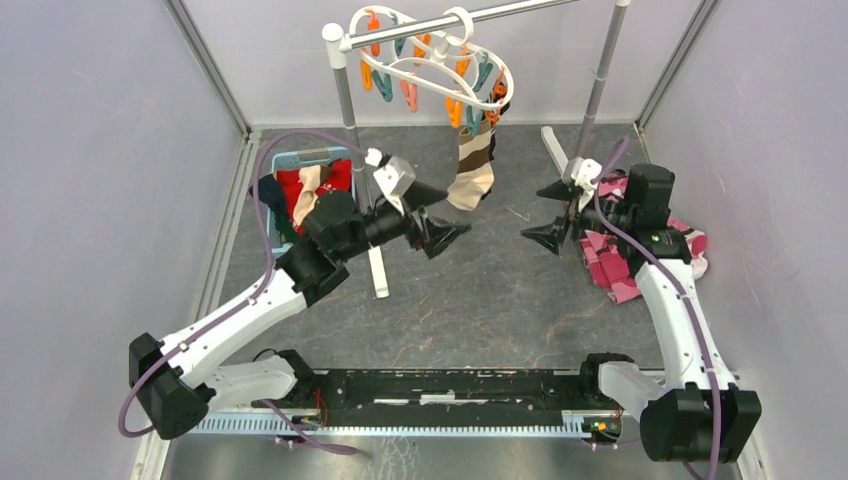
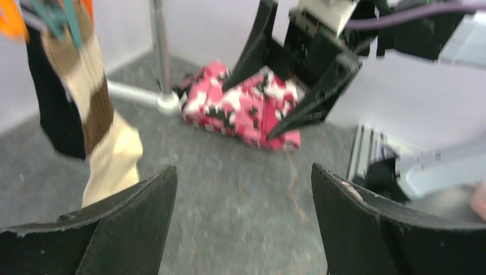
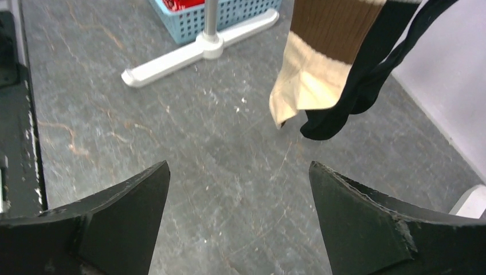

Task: Clip the socks to the hanger
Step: Clamp the sock onto the hanger, then pick up the sock from the bin.

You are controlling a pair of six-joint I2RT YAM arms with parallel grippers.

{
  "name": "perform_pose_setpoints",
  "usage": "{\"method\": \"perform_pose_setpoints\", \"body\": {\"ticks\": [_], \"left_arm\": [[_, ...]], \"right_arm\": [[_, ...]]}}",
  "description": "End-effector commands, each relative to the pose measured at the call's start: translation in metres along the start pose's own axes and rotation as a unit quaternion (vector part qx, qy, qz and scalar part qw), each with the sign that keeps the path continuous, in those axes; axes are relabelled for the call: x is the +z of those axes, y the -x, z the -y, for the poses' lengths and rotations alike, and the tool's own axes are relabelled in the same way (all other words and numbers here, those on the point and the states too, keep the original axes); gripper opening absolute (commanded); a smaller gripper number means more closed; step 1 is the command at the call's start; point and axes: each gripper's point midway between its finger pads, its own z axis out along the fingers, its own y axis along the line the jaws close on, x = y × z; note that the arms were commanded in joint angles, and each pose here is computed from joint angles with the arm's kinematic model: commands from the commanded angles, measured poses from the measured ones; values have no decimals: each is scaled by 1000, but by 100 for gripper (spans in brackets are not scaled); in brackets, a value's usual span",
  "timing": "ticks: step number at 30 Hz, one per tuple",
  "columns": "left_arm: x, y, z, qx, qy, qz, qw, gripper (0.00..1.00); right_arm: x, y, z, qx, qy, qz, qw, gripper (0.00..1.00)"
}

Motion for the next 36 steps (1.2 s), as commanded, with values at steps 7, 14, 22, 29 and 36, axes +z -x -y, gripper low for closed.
{"method": "perform_pose_setpoints", "body": {"ticks": [7, 14, 22, 29, 36], "left_arm": [[-83, -113, -45, -50, 109, -79, 990, 93], [-134, -114, -129, -117, 274, -33, 954, 94], [-186, -69, -221, -140, 370, -40, 917, 87], [-256, -77, -300, -61, 552, -173, 813, 83], [-258, -107, -333, -82, 560, -249, 786, 76]], "right_arm": [[-12, -54, -12, -60, 6, -39, 997, 98], [-9, -66, -9, -30, 12, -56, 998, 98], [-10, -68, -9, -25, 10, -60, 998, 98], [-9, -68, -10, -20, 14, -59, 998, 98], [-7, -70, -13, -5, 28, -56, 998, 98]]}}
